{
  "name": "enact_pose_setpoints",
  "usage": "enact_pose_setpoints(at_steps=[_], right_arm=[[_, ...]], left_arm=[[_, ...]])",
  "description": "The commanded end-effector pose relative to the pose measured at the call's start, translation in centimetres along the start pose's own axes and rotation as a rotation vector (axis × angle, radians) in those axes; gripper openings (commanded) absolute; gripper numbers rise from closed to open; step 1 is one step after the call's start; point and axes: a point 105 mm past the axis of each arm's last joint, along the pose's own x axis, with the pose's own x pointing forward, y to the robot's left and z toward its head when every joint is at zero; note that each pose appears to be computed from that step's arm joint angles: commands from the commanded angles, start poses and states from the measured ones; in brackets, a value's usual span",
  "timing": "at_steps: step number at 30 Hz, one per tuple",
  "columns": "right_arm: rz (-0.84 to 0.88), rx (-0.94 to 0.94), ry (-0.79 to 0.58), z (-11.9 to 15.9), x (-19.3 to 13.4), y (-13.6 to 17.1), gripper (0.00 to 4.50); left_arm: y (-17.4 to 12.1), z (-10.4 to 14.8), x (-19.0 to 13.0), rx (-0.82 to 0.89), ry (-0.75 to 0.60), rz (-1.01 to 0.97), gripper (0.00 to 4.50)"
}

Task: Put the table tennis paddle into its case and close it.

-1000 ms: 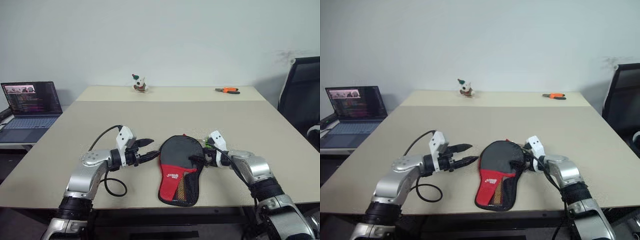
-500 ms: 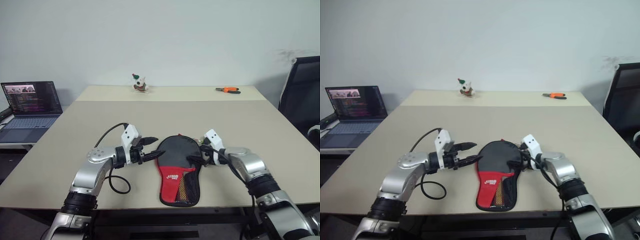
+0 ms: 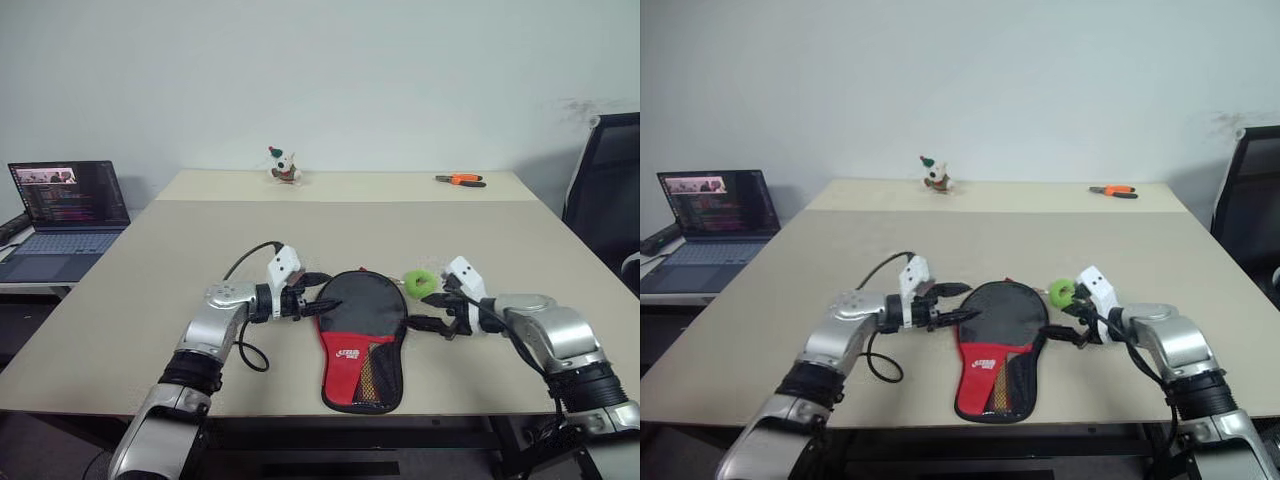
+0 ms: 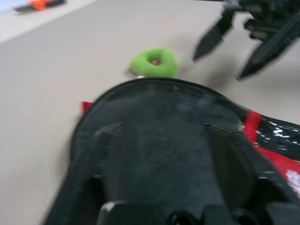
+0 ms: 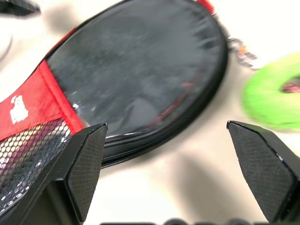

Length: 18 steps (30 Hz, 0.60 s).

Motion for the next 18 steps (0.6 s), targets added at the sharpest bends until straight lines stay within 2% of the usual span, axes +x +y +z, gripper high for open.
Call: enact_pose_setpoints(at_steps=[1,3,6,9,16,18], right_arm=[[-0.029,-0.069,-0.059,2.4,-1.4,-0.4,4.5],[-0.052,-0.09,-0.059,2.6,-1.7,-0.9,4.5],[-0.083,-0.124,-0.056,2.8,-1.8,-1.5,4.5],[-0.104,-0.134,-0.057,2.9,-1.8,-1.9,4.5],[-0.107,-0.164,-0.043,2.7,-1.7,-2.1,4.5],[-0.111,-0.169,-0.044,2.7,-1.6,-2.2,4.5]], left_arm=[[-0.3,0.5,0.7,0.023,0.006,-0.079,1.57],[-0.2,0.0,1.2,0.019,0.03,-0.095,0.88],[0.4,-0.2,1.8,0.001,0.04,-0.085,0.97],[0.2,0.1,2.4,0.015,0.033,-0.116,1.89],[-0.7,-0.4,2.4,0.042,0.065,-0.199,4.48],[-0.7,-0.6,2.3,0.048,0.074,-0.201,4.48]])
